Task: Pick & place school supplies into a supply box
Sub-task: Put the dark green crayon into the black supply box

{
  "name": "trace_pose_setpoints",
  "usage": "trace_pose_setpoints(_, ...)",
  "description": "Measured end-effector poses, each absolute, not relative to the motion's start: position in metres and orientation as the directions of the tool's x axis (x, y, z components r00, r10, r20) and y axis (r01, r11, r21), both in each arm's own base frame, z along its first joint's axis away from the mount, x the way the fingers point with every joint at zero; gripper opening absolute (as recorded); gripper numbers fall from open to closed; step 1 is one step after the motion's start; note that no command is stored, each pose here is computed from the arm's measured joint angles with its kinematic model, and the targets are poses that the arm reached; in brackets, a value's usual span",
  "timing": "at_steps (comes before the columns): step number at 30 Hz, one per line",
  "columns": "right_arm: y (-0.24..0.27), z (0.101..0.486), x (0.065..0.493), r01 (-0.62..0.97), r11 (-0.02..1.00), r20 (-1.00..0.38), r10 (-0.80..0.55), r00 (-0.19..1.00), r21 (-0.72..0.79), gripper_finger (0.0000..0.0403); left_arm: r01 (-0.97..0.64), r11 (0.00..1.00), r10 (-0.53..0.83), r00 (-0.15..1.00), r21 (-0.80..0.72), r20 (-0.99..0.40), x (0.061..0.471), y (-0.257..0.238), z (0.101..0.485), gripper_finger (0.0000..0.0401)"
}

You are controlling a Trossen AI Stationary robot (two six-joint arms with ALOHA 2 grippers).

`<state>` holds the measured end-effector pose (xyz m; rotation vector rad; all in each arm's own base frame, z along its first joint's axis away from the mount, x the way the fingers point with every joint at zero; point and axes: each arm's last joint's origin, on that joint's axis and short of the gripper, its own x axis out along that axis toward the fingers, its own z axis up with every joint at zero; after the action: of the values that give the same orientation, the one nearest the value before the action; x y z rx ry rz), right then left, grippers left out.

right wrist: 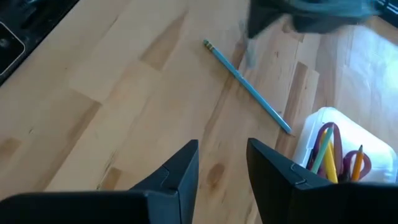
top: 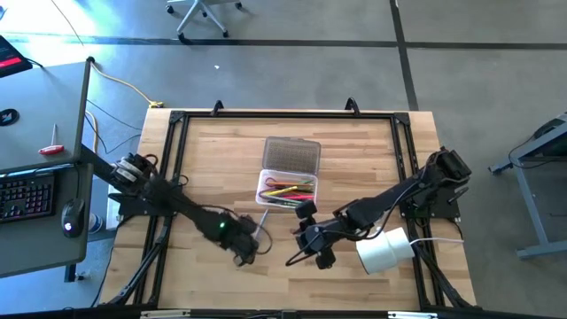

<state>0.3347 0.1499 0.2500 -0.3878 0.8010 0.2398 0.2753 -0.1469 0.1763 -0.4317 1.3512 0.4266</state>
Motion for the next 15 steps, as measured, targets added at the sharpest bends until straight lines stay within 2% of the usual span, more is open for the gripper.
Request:
trace_pose_setpoints(9,0.149,0.248,0.333,-0.359,0.900,-0.757,0.051,0.651,-0.248,0.0114,-0.466,0.884,0.208,0.319,0.038,-0.925,0.325,-0.083,0.219,0.0028)
trace_pose_setpoints(15,0.148,0.246,0.330,-0.366,0.896,-0.776,0.041,0.630,-0.250,0.0114,-0.433,0.901,0.154,0.309,0.005,-0.938,0.339,-0.040,0.231,0.0023)
